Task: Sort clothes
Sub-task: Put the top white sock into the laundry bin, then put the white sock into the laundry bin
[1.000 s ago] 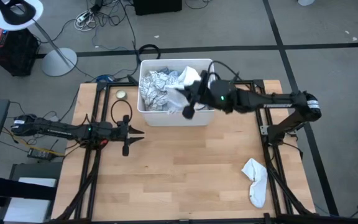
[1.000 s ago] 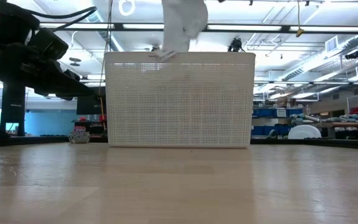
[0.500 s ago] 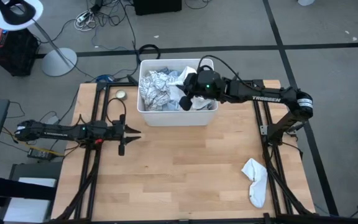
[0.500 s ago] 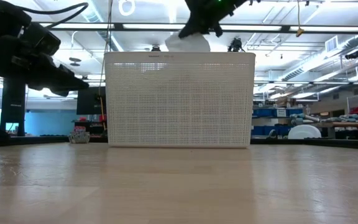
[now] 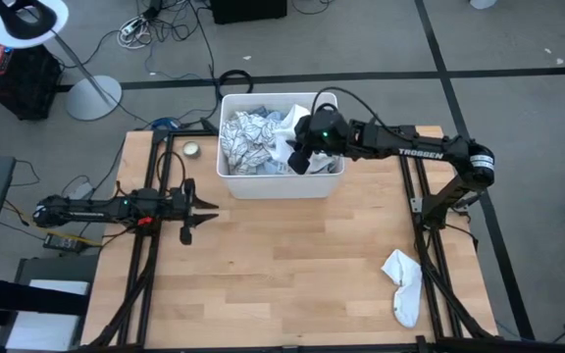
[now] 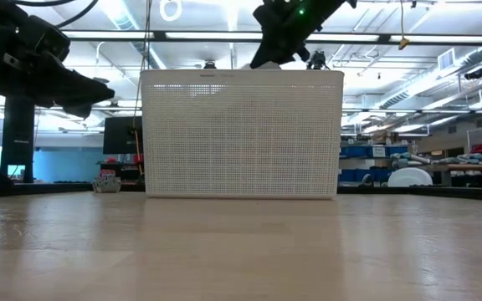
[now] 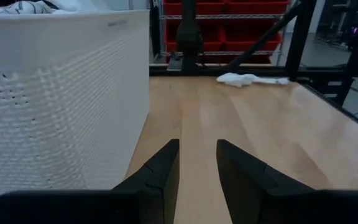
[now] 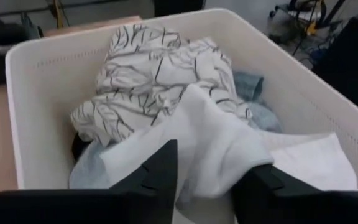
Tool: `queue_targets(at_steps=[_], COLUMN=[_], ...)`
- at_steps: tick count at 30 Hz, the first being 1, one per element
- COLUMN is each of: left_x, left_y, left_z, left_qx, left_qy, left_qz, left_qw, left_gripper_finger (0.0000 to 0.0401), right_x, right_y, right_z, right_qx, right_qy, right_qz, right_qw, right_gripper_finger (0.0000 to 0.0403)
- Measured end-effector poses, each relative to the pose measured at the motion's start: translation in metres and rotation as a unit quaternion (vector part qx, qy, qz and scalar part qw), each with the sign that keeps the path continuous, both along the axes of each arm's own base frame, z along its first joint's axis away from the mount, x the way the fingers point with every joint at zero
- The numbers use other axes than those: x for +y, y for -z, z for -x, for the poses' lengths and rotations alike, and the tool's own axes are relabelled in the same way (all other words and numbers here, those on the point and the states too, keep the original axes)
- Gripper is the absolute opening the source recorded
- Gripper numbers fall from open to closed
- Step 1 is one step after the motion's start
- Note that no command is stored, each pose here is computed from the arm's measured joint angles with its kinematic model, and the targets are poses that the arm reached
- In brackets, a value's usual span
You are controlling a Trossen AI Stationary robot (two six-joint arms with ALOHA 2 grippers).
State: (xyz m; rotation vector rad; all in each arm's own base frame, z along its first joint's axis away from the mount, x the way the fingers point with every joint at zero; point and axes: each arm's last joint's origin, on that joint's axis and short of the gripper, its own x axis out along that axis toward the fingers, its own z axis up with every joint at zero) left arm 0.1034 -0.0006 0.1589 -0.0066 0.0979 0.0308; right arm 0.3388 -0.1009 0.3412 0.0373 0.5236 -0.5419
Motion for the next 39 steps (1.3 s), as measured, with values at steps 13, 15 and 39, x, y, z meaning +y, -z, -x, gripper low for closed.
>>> queue_targets(at_steps=[13, 15, 39], left_x=[-0.002, -0.002, -0.003], left_y=[-0.008, -0.008, -0.009], left_z=[0.003, 0.003, 0.006], left_qx=[0.010, 0.007, -0.062], left_qy=[0.030, 0.030, 0.047], left_qz=[0.013, 0.013, -0.006], left_qw=[0.999, 0.999, 0.997], left_gripper_finger=[0.0113, 0.0113, 0.0113], right_x=[0.002, 0.002, 0.009], right_y=[-0.001, -0.003, -0.019], right_z=[0.006, 0.007, 0.028], right_qx=[0.019, 0.011, 0.003], right_qy=[0.010, 0.014, 0.027], right_qz=[0.000, 0.000, -0.019], right_qw=[1.000, 1.000, 0.999], right_gripper_finger=[0.0233, 0.0244, 0.0242])
